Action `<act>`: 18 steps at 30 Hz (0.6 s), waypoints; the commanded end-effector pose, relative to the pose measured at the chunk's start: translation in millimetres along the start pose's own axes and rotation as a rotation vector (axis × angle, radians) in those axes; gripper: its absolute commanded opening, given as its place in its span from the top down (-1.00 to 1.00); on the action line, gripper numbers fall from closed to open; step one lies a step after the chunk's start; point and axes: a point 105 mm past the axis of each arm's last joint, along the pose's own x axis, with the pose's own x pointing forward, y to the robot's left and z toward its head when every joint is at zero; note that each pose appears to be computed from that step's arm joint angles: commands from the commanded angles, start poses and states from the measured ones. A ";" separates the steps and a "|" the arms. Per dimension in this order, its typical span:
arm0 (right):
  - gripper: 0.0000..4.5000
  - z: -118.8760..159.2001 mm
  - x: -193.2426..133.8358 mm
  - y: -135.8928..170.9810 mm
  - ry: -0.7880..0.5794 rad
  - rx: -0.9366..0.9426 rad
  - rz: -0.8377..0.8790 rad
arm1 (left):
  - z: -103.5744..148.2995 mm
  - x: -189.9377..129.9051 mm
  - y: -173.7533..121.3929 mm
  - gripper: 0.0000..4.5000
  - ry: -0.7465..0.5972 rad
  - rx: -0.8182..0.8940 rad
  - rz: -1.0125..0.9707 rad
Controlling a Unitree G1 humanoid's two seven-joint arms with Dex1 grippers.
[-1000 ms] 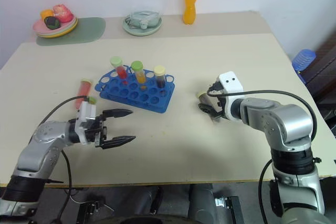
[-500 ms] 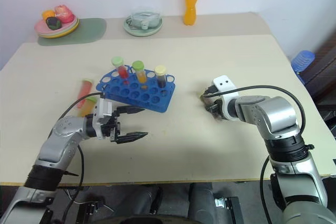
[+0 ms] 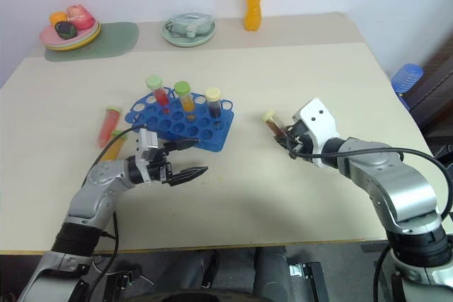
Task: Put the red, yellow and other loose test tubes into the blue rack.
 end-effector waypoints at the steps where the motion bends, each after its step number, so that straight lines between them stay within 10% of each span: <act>1: 0.58 33.3 1.0 25.1 -0.212 -0.069 0.071 | 12.9 -10.0 9.6 -1.00 -0.072 0.002 0.059; 18: 0.58 79.1 85.7 71.9 -0.802 0.089 0.105 | 52.9 -50.7 41.5 -1.00 -0.266 -0.011 0.364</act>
